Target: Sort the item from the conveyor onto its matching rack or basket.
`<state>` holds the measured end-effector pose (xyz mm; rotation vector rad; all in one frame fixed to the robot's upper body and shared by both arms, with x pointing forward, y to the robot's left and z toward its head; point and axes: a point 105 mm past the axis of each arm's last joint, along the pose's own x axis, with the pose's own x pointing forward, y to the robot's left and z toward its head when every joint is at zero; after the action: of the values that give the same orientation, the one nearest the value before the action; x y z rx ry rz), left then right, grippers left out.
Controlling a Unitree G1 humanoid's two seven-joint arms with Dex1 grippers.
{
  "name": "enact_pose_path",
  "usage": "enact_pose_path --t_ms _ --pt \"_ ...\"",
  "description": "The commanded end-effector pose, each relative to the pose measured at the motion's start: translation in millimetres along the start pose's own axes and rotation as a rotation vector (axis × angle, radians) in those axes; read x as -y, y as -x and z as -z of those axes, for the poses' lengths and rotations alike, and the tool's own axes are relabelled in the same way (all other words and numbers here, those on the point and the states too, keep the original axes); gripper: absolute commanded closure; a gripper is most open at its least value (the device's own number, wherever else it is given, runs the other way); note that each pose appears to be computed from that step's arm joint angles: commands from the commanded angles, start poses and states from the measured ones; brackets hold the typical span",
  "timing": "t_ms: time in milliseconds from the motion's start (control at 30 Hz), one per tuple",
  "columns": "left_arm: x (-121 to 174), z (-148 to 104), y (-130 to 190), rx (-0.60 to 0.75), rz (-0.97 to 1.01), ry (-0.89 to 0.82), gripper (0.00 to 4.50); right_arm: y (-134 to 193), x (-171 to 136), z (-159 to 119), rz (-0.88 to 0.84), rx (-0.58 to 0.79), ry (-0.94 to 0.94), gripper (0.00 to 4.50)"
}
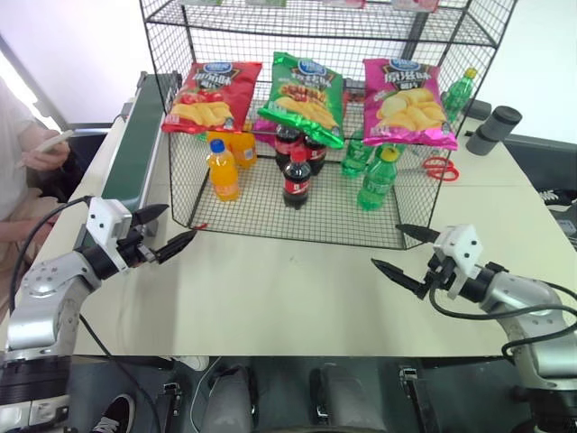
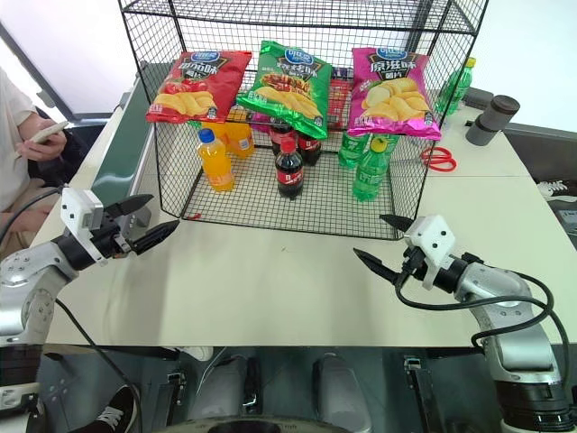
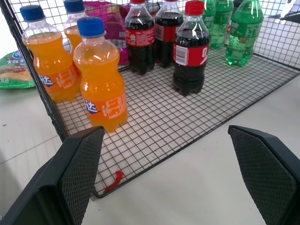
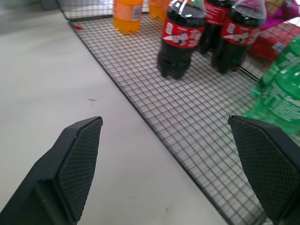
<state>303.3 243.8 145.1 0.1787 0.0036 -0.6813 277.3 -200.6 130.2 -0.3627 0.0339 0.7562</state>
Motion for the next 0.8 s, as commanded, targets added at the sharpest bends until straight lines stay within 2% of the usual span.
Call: enact_pose_path --t_ms 33,267,400,567,800 --pt "6 -7 0 0.030 0.035 -0.070 0.00 2 -5 -9 -0.076 0.040 -0.042 0.03" --pt "6 -3 0 0.011 0.023 -0.016 0.00 8 6 -9 -0.027 0.047 -0.010 0.03" --pt "5 -2 0 0.017 0.043 -0.035 0.00 11 7 -7 -0.043 0.047 -0.035 0.03" --pt "1 11 -3 -0.037 0.035 -0.087 0.00 14 8 -3 -0.045 0.035 -0.015 0.03" --pt "0 6 -3 -0.001 0.030 -0.087 0.00 18 7 9 -0.046 0.003 -0.001 0.03"
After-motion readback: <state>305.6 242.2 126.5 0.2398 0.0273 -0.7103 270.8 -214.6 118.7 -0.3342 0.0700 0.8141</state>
